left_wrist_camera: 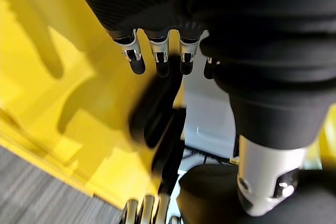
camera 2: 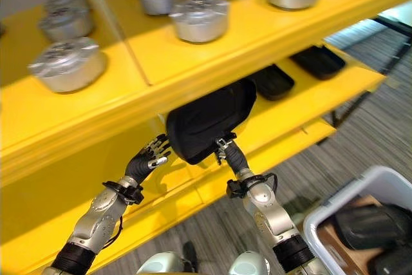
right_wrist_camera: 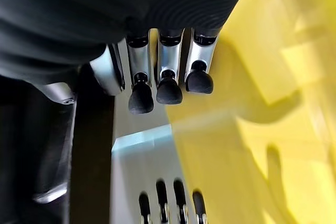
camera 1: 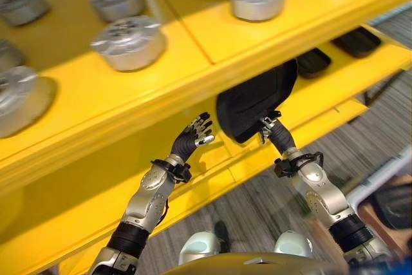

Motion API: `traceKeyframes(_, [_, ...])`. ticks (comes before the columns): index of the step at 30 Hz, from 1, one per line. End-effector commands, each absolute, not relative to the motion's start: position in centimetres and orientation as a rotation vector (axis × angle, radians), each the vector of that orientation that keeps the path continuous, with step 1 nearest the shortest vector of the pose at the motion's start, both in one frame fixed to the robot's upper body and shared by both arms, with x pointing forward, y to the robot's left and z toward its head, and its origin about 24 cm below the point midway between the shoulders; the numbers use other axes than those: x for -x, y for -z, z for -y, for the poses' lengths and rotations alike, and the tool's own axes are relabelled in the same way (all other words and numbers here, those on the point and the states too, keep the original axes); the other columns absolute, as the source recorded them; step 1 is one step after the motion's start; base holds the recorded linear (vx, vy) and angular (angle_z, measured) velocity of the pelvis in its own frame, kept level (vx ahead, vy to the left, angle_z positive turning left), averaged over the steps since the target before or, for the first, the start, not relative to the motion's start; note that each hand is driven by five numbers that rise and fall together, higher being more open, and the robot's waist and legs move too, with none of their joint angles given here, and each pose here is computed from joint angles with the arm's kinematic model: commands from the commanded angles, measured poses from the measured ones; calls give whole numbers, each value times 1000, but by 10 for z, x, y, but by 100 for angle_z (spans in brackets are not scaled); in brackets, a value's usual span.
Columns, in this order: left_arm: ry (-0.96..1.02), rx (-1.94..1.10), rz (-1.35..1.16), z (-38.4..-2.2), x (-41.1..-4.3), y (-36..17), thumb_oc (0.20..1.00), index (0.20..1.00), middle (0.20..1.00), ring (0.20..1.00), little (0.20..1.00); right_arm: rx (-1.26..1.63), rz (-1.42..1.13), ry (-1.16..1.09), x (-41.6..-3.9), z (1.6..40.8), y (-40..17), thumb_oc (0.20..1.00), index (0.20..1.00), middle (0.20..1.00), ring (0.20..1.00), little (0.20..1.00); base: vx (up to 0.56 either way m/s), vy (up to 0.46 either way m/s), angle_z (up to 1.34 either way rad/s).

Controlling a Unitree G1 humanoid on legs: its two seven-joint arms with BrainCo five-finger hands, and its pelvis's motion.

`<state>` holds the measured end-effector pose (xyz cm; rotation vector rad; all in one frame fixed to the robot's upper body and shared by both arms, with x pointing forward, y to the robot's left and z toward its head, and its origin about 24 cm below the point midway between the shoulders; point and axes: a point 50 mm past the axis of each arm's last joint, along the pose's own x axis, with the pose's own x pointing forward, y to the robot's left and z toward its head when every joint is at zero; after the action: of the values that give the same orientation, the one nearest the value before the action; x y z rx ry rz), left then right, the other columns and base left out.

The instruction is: Move parts from the plastic box to the shelf.

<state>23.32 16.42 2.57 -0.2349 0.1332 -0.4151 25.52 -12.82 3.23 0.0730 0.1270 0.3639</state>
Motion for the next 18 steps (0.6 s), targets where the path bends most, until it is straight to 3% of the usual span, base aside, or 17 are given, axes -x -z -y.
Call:
traceKeyframes(1, [400, 212, -27, -175, -231, -46, 1000, 1000, 1000, 1000, 1000, -116, 34, -468, -260, 107, -67, 200, 200, 200, 200, 200, -68, 252, 34])
traceKeyframes(10, [384, 231, -48, -179, -229, -40, 1000, 1000, 1000, 1000, 1000, -142, 1, -441, -256, 90, -54, 200, 200, 200, 200, 200, -66, 234, 24])
traceKeyframes(14, [391, 230, -57, -175, -230, -38, 1000, 1000, 1000, 1000, 1000, -138, -21, -452, -250, 89, -47, 200, 200, 200, 200, 200, -53, -31, 60])
traceKeyframes(18, [360, 268, -81, -169, -232, -36, 1000, 1000, 1000, 1000, 1000, -77, -44, -426, -253, 102, -38, 200, 200, 200, 200, 200, -172, -313, 86])
